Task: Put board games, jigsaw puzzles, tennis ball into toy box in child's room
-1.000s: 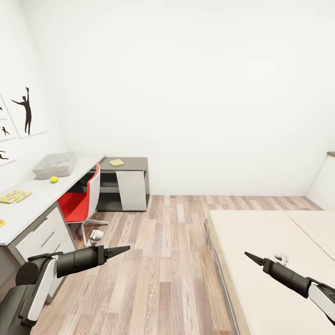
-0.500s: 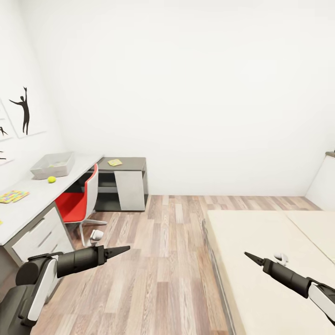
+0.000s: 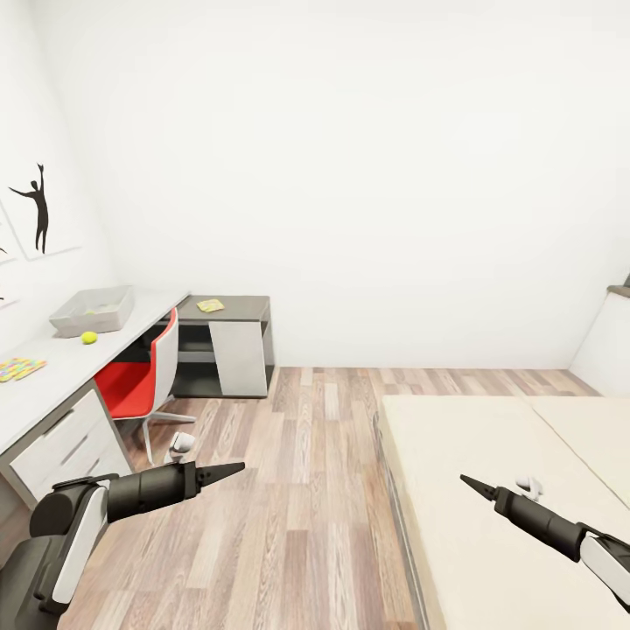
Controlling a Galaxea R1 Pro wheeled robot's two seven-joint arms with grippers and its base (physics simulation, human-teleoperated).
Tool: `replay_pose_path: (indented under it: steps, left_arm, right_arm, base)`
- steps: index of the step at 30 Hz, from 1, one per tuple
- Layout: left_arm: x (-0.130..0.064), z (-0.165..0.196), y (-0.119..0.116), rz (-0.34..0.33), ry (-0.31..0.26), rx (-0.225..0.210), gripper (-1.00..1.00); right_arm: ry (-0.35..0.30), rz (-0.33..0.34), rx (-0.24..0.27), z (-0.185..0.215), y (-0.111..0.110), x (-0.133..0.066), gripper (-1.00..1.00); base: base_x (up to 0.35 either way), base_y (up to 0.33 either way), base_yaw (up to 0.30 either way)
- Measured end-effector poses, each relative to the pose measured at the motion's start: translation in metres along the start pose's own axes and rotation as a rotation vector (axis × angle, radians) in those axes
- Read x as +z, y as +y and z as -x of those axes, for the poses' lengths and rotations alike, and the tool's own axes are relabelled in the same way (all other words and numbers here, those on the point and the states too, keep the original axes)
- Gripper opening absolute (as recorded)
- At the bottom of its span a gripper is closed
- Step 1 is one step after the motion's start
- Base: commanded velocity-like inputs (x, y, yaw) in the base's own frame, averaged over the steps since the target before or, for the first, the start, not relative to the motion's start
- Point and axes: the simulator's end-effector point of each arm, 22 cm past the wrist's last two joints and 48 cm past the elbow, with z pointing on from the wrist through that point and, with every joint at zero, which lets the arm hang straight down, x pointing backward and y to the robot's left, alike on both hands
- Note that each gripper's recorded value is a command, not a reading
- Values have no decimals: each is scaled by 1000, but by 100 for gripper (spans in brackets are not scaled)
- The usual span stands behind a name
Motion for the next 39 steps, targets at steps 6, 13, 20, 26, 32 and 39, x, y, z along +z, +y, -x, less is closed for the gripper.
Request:
replay_pose_path:
  steps: [6,13,20,26,32,39]
  left_arm:
    - [0,0,0,0,0,0,100]
    - [0,0,0,0,0,0,100]
    - [0,0,0,0,0,0,100]
    - [0,0,0,0,0,0,100]
    - [0,0,0,0,0,0,100]
    - [0,0,0,-1,0,0,100]
  right_arm:
    - [0,0,0,0,0,0,100]
    - [0,0,0,0,0,0,100]
    - [0,0,0,0,0,0,100]
    - [0,0,0,0,0,0,100]
    - [0,0,0,0,0,0,100]
    - [2,19,15,-7,8,8,100]
  base:
    - [0,0,0]
    - [0,0,0]
    - [0,0,0]
    - [0,0,0]
    - [0,0,0]
    - [0,0,0]
